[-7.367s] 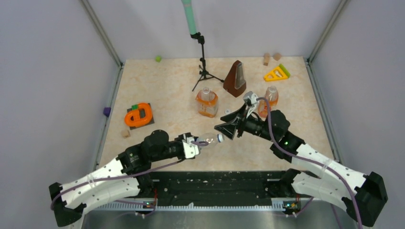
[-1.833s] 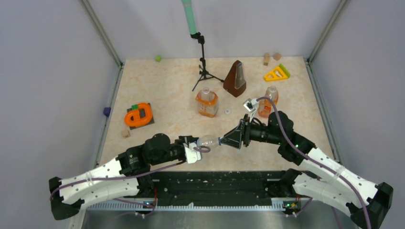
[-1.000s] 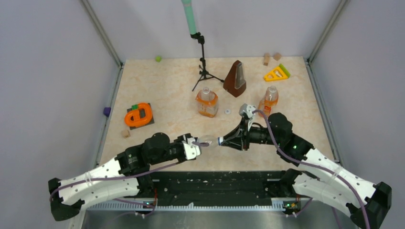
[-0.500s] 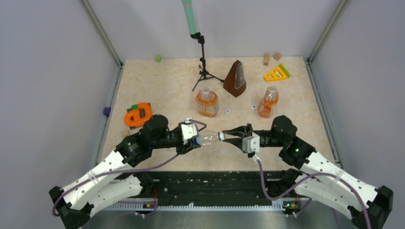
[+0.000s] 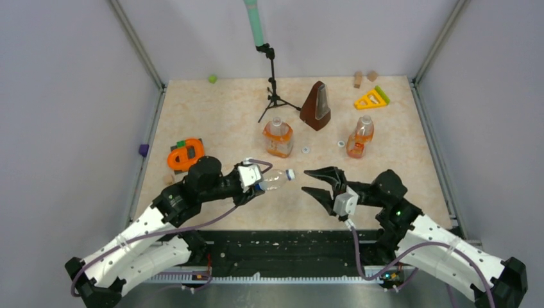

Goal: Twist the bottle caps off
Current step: Unscrew the bottle cap from the plastic bottle.

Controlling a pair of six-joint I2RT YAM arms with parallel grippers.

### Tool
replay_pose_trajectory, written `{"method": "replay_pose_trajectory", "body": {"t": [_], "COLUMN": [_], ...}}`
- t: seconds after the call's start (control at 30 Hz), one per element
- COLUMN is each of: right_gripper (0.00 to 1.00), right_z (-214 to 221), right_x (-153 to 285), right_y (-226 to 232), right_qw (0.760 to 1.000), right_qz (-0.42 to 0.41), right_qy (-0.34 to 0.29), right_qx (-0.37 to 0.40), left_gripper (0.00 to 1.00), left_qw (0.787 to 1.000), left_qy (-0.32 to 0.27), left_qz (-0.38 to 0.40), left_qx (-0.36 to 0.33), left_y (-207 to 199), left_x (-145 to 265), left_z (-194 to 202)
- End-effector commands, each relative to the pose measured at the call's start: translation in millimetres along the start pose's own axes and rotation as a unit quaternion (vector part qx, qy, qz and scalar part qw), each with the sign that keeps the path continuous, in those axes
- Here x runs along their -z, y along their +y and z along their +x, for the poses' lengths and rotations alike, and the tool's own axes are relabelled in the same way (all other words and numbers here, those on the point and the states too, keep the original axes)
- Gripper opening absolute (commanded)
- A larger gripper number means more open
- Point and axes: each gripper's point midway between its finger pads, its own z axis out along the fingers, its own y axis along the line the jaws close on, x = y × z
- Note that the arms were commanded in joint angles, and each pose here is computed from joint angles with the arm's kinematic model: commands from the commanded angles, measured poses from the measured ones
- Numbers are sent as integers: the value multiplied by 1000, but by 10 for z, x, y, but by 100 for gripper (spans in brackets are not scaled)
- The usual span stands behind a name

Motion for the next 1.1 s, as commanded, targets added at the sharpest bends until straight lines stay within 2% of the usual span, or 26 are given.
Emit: {"method": "replay_pose_trajectory", "body": {"t": [0.0,0.13,0.17,0.27,0.3,0.37,0.47,0.53,0.63,0.7,0.83,1.07], "right_gripper": [50,56,56,57,57,51,49,49,53,55,60,52], "right_z": [-284,-209,-154,63,176,314,332,262,125,121,109,114], "right_x": [120,236,271,285,257,160,-74,-201,-271,-258,-242,-222], "right_y": [-431,-626,-699,-785,-756,-671,-427,-288,-175,-141,-92,-29], "right_qw": [988,955,934,846,816,760,709,675,639,626,620,623], "right_qz": [130,219,252,314,323,316,246,201,155,150,142,133], "right_qy": [-50,-49,-48,-29,-5,47,90,74,26,25,35,54], "right_qx": [-68,-194,-248,-429,-480,-566,-654,-706,-753,-765,-770,-769], "left_gripper": [0,0,0,0,0,0,0,0,0,0,0,0], "left_qw": [992,985,982,972,969,961,947,940,936,934,932,931], "left_qy": [-48,-53,-48,-31,-25,-18,-25,-30,-27,-21,-12,-9], "left_qz": [-102,-149,-164,-207,-220,-240,-273,-289,-300,-304,-309,-310], "left_qx": [-52,-71,-77,-102,-115,-138,-169,-177,-182,-186,-188,-192], "left_y": [327,436,479,586,610,628,658,685,713,724,743,747], "left_x": [105,185,201,207,201,192,209,235,265,272,282,298], "left_z": [-119,-127,-116,-48,-30,-7,-52,-72,-69,-49,-23,-23]}}
